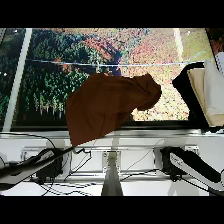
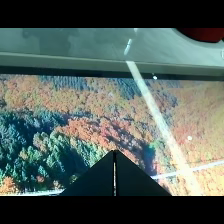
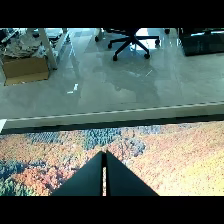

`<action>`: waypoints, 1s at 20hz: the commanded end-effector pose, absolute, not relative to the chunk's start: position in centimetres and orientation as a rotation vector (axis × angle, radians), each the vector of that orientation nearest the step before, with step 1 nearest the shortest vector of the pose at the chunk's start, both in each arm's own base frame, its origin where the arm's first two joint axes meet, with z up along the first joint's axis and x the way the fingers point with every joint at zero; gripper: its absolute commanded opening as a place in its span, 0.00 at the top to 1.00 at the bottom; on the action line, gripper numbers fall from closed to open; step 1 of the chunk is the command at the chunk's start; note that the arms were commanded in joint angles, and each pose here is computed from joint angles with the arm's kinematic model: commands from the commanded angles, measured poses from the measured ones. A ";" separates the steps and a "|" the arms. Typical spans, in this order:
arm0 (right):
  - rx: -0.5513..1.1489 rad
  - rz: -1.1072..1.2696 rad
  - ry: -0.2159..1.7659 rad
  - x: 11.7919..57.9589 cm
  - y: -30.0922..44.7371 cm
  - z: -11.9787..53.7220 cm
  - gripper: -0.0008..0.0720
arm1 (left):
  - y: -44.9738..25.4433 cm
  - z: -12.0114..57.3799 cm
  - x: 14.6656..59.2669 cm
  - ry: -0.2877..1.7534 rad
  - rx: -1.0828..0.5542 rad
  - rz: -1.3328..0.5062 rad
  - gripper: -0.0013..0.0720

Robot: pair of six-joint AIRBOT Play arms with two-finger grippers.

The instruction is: Fold the clothes and pants, and hang the long-sleeved shirts on hangers.

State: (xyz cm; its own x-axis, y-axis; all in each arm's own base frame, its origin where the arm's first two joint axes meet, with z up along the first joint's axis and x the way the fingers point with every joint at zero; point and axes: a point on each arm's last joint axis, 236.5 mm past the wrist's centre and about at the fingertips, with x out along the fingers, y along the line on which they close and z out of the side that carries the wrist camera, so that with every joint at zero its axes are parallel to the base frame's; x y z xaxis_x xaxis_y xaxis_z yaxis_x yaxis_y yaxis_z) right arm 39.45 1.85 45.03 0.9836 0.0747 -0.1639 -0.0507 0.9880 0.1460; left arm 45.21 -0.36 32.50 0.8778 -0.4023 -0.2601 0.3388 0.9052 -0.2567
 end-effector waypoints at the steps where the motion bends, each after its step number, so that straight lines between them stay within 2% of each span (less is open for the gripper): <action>1: 0.142 0.063 0.170 39.5 1.8 45.0 0.97 | -0.3 32.6 45.2 0.313 -0.206 -0.389 0.96; 15: 0.143 0.073 0.170 39.4 2.1 45.1 0.97 | -0.3 32.6 45.2 0.313 -0.207 -0.389 0.96; 16: 0.099 0.052 0.170 39.5 1.5 45.0 0.97 | -0.4 32.6 45.2 0.314 -0.210 -0.389 0.96; 18: -0.127 -0.001 0.253 39.7 -0.3 42.8 0.97 | -0.5 32.6 45.2 0.314 -0.210 -0.393 0.96; 20: -0.286 -0.071 0.513 39.4 -3.3 36.3 0.97 | -0.5 32.6 45.2 0.314 -0.210 -0.393 0.96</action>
